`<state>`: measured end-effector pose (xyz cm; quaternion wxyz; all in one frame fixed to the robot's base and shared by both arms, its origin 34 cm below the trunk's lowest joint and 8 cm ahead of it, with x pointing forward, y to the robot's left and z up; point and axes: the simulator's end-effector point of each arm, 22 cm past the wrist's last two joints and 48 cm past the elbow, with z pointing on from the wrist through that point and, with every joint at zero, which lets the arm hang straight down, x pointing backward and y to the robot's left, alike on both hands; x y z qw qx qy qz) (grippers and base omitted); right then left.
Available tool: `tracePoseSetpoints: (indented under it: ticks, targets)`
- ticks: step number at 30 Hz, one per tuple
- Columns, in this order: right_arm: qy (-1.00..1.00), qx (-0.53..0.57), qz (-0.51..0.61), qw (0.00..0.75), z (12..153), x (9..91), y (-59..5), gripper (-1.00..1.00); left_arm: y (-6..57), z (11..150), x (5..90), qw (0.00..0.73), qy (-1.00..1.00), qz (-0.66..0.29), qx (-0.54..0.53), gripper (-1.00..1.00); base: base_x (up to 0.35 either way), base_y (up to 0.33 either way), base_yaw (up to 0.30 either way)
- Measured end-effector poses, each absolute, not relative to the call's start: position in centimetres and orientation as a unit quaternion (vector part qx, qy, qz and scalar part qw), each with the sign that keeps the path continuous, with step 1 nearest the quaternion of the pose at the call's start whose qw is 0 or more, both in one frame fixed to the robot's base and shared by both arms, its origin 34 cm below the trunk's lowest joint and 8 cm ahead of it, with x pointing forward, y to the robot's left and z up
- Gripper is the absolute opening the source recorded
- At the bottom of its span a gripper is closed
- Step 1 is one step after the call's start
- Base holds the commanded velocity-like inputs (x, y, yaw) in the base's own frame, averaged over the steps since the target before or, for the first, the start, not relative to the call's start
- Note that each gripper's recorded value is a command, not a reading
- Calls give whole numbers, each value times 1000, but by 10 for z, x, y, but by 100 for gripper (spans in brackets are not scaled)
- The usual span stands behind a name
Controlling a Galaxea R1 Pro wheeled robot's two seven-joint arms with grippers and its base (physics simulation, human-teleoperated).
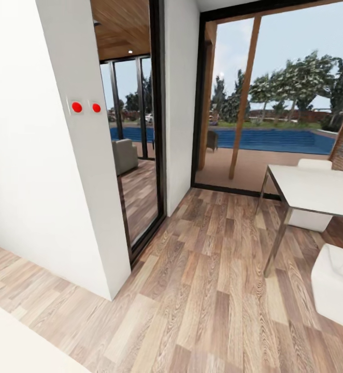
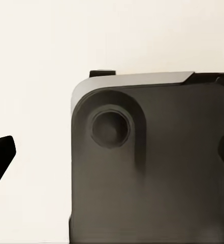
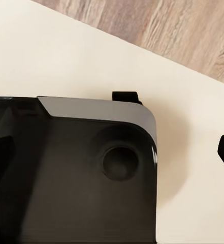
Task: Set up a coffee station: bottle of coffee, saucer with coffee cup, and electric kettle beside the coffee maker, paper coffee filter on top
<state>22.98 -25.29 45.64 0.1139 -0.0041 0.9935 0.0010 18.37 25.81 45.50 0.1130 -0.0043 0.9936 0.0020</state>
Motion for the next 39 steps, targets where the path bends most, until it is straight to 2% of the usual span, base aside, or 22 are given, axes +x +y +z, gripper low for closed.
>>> tracePoseSetpoints:
  ticks: [39]
  targets:
    - [996, -3, 0, 92, 504, 212, -253, 100, 271, 506, 169, 98, 994, 14, -42, 100, 0, 0, 202]
